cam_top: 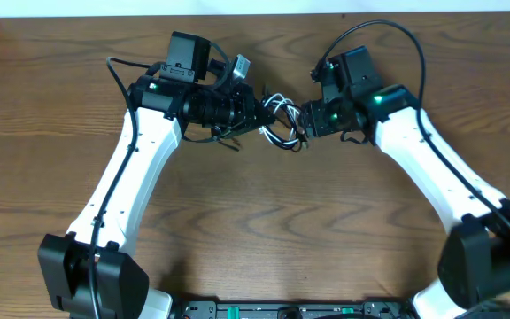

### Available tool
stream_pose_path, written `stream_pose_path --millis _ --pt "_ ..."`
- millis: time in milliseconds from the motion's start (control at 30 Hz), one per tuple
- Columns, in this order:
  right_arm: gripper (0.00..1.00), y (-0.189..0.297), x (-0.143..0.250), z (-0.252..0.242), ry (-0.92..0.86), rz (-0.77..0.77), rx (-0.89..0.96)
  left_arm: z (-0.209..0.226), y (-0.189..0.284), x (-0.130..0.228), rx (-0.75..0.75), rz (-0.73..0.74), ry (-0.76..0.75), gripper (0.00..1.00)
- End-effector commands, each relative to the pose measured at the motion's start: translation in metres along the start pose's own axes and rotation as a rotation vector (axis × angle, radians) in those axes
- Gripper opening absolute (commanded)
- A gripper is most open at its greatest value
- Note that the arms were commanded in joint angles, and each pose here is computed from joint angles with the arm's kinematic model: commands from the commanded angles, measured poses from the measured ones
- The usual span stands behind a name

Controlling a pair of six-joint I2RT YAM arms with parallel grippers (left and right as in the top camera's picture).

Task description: Untangle cables

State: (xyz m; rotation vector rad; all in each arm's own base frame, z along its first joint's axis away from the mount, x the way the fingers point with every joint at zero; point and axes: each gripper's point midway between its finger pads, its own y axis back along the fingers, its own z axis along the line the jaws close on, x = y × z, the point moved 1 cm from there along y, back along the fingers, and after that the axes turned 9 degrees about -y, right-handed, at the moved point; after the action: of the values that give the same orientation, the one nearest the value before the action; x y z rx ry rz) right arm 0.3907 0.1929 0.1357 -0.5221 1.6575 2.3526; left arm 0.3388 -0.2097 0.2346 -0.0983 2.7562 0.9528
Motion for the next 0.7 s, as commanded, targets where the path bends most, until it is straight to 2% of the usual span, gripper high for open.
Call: stream_pose_path --millis 0,200,233,267,567,667 --pt "0.60 -0.025 0.005 -0.028 -0.058 0.025 0.138 -0.007 0.000 0.003 0.036 0.013 -0.017 0.07" --pt "0.60 -0.023 0.019 -0.106 -0.239 0.043 0.482 -0.006 0.001 0.002 0.033 0.011 -0.017 0.07" --pt "0.61 -0.019 0.022 -0.118 -0.262 0.053 0.519 -0.006 0.001 0.002 0.033 0.011 -0.018 0.07" --pt "0.69 -0.011 0.026 -0.139 -0.301 0.072 0.569 -0.006 0.001 0.002 0.032 0.010 -0.018 0.08" --pt "0.71 0.031 0.054 -0.238 -0.540 0.181 0.665 -0.006 0.001 0.002 0.033 0.011 -0.018 0.07" --pt "0.71 0.038 0.061 -0.257 -0.622 0.203 0.602 -0.006 0.001 0.002 0.033 0.011 -0.018 0.07"
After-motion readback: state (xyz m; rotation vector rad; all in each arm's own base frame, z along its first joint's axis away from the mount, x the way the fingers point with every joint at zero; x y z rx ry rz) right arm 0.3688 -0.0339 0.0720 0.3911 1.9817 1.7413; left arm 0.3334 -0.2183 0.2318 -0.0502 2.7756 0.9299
